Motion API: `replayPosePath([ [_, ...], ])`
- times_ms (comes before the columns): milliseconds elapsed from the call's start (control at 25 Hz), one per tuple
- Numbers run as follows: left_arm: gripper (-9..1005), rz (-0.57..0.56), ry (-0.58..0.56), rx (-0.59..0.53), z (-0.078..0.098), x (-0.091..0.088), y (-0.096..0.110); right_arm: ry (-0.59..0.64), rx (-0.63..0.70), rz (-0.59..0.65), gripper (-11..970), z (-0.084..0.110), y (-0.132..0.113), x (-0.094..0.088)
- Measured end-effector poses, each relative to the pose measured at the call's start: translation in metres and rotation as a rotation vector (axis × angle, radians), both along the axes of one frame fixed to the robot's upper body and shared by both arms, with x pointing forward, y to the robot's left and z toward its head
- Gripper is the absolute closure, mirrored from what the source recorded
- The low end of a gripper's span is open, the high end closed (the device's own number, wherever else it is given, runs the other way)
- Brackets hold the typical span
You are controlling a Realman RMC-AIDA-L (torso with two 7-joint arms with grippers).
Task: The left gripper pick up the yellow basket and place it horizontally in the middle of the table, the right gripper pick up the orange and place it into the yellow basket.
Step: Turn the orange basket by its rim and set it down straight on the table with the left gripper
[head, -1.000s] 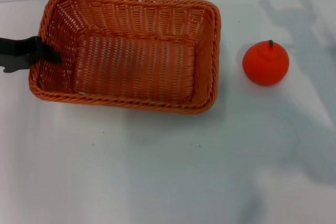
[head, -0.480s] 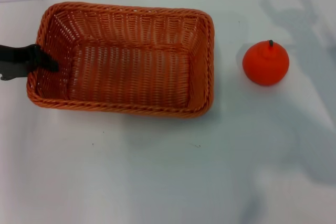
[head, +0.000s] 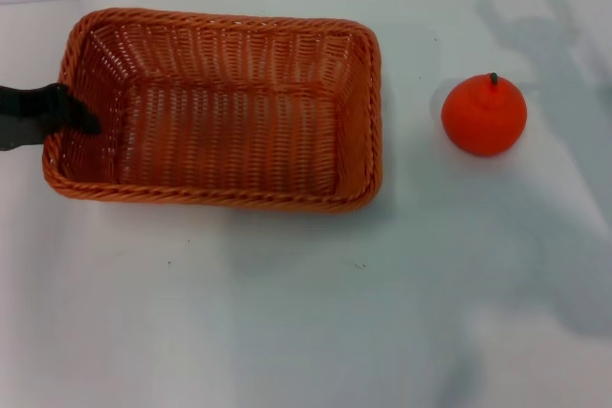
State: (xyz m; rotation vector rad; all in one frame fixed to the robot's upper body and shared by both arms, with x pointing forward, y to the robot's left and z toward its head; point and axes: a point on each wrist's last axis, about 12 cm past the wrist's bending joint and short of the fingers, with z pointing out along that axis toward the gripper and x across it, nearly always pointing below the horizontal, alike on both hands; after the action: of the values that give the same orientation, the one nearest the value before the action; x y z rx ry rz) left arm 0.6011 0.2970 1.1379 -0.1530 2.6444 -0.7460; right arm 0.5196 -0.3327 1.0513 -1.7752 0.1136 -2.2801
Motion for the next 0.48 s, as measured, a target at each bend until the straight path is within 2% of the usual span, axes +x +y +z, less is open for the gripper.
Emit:
replayPosePath([
  [480, 833, 0.044, 0.018, -0.022, -0.0083, -0.0039, -0.0037, 0.001, -0.002, 0.001, 15, -0.0002, 0.0010, 0.0006],
])
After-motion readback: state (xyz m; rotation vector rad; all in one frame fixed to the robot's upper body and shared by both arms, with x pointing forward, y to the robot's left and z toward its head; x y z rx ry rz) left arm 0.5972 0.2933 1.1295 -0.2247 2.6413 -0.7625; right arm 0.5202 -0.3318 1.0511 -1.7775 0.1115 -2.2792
